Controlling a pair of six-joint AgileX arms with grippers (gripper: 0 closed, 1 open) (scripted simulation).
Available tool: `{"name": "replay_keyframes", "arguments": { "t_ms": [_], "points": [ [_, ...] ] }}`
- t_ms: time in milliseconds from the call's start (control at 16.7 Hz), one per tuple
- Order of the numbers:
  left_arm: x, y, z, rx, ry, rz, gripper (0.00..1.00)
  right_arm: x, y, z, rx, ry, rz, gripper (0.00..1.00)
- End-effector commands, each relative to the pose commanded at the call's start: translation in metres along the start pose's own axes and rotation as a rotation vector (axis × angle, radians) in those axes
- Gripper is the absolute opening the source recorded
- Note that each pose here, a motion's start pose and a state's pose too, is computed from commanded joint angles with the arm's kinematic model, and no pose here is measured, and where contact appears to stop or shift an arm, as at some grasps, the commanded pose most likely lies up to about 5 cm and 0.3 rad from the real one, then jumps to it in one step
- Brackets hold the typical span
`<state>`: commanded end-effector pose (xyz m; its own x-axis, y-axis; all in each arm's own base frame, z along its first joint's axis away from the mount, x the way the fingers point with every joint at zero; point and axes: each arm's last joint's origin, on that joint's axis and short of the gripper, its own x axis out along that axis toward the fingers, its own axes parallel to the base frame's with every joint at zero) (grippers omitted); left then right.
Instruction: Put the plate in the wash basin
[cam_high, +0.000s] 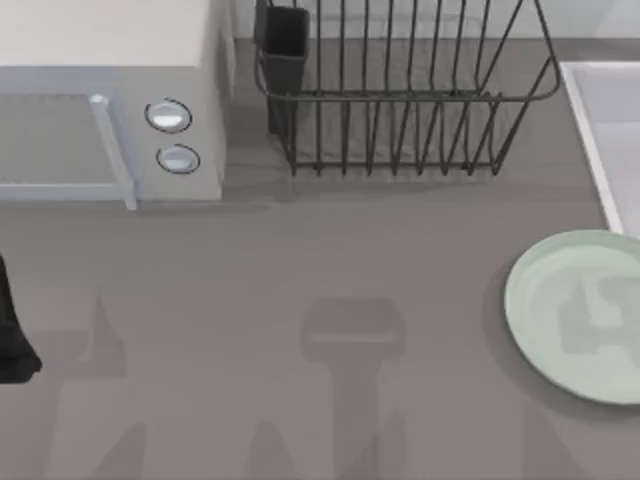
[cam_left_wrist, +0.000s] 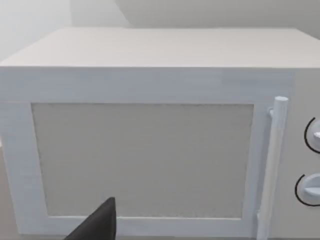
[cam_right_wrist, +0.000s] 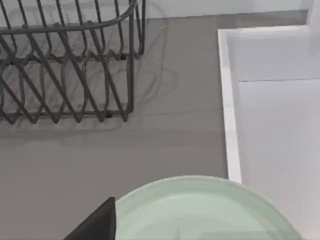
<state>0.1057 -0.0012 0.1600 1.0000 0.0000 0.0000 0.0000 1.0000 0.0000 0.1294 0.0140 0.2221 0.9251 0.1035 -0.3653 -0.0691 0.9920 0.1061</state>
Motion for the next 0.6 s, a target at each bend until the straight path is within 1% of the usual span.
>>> {"name": "replay_keyframes", "arguments": {
  "t_ms": [180,360,480,600],
  "points": [
    [0.000,0.000,0.000,0.000,0.000,0.000,1.00,0.023,0.015,0.033,0.035,0.247,0.020,1.00],
    [0.000,0.000,0.000,0.000,0.000,0.000,1.00,0.063,0.036,0.058,0.053,0.511,0.015,1.00],
    [0.000,0.000,0.000,0.000,0.000,0.000,1.00,0.095,0.052,0.066,0.055,0.683,-0.004,1.00],
    [0.000,0.000,0.000,0.000,0.000,0.000,1.00,0.127,0.070,0.066,0.049,0.839,-0.033,1.00]
  ]
}}
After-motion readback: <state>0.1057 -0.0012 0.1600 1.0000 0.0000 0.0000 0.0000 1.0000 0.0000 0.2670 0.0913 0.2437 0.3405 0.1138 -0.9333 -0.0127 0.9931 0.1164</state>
